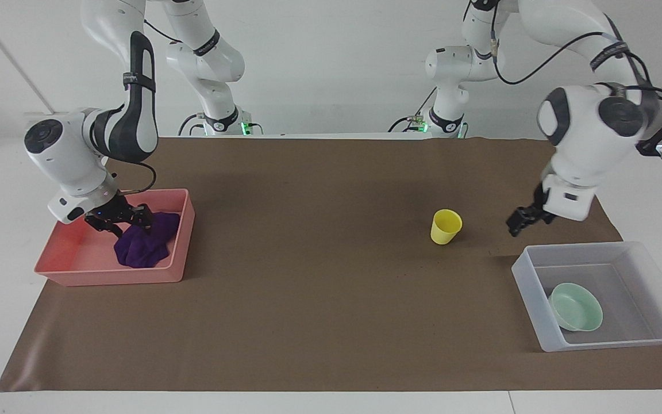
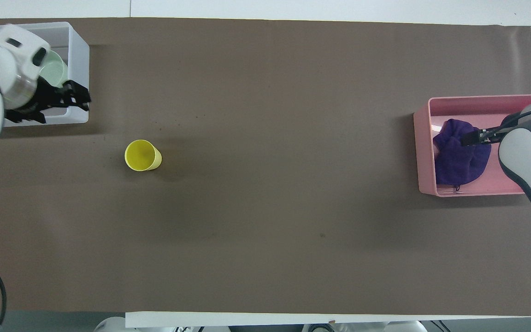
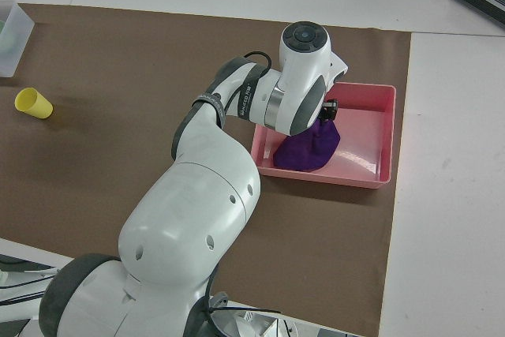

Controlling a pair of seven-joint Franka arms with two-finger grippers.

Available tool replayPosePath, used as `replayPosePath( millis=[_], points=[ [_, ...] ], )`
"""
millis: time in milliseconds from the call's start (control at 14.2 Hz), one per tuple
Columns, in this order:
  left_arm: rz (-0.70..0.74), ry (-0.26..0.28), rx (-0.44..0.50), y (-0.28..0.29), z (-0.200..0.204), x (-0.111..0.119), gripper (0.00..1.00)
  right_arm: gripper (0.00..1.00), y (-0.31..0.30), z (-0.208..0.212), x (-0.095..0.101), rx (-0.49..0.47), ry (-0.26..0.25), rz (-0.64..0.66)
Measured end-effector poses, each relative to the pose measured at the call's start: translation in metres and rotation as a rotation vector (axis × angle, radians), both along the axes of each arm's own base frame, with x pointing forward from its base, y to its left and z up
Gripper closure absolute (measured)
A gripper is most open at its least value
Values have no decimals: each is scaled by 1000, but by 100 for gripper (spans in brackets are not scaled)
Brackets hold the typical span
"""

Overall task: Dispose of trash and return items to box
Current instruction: 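Grasp the yellow cup with the left gripper while the right gripper withdraws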

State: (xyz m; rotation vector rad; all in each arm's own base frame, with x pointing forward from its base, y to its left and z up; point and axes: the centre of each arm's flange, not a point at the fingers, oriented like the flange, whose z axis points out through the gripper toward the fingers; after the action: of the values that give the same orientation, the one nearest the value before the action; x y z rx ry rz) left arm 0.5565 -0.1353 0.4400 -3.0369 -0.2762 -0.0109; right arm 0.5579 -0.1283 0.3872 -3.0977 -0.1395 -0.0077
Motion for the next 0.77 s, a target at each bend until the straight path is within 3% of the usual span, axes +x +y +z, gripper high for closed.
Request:
replayPosePath(
  millis=[141, 281, 703, 773],
  points=[
    [-22, -11, -6, -9, -41, -34, 0, 0, 10, 20, 6, 2, -1, 21],
    [-26, -5, -7, -4, -65, -51, 0, 0, 29, 34, 11, 7, 1, 47],
    [-62, -20, -17, -20, -87, -69, 0, 0, 142, 48, 19, 20, 46, -14],
    [-47, -21, -18, -21, -89, -70, 8, 0, 156, 52, 19, 19, 58, -5]
  ],
)
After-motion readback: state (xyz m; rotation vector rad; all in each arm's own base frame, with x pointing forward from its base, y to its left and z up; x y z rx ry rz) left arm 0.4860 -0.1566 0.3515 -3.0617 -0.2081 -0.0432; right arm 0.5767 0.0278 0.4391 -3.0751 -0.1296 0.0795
